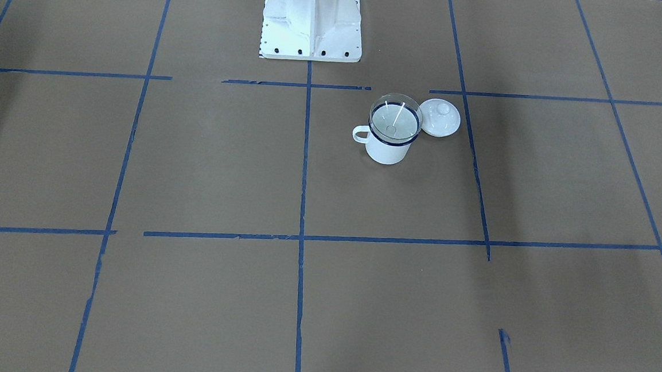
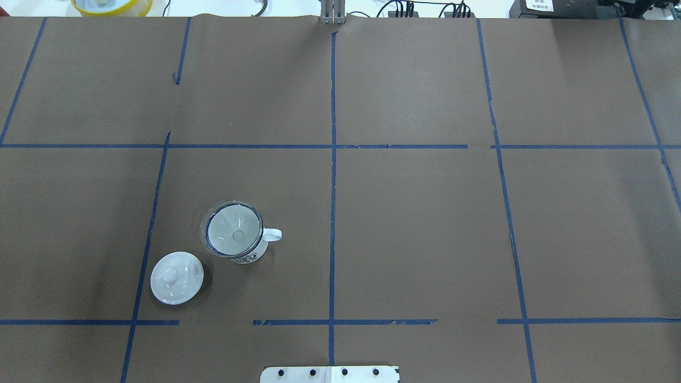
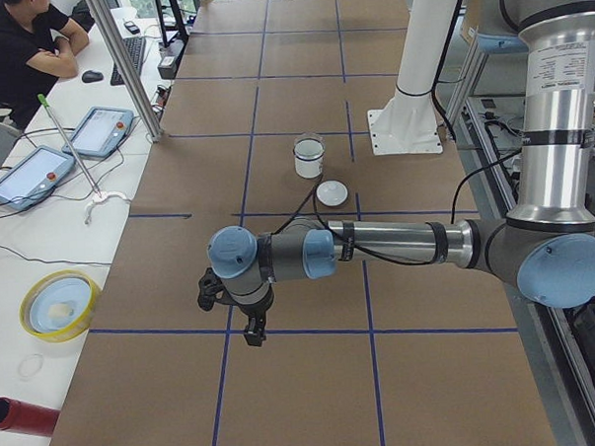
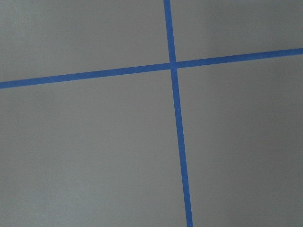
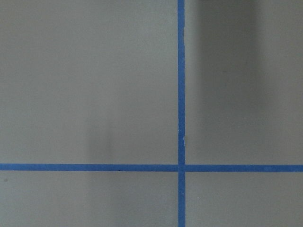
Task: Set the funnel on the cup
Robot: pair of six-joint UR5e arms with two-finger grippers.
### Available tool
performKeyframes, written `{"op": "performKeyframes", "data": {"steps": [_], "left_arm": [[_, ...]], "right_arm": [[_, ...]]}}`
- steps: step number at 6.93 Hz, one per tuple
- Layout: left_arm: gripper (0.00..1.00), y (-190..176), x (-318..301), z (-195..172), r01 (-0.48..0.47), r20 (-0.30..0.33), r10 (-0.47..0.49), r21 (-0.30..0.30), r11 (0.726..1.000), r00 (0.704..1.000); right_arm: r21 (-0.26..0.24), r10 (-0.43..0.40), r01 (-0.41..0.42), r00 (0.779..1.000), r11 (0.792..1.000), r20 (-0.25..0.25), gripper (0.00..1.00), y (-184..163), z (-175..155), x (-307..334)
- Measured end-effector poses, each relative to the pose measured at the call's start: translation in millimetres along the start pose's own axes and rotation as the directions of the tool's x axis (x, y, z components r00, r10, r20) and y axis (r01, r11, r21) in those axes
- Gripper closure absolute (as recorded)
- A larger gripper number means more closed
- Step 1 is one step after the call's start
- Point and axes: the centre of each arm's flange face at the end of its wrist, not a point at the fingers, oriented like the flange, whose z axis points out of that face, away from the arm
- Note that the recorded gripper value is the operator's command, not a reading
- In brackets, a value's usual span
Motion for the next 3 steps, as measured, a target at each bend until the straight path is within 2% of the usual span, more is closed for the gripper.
{"op": "performKeyframes", "data": {"steps": [3], "left_arm": [[0.00,3.3,-9.4,-12.2,0.019,0.002,-0.019,0.025,1.000,1.000]], "right_arm": [[0.000,0.000,0.000,1.000,1.000,0.000,0.00,0.0,0.0,0.0]]}}
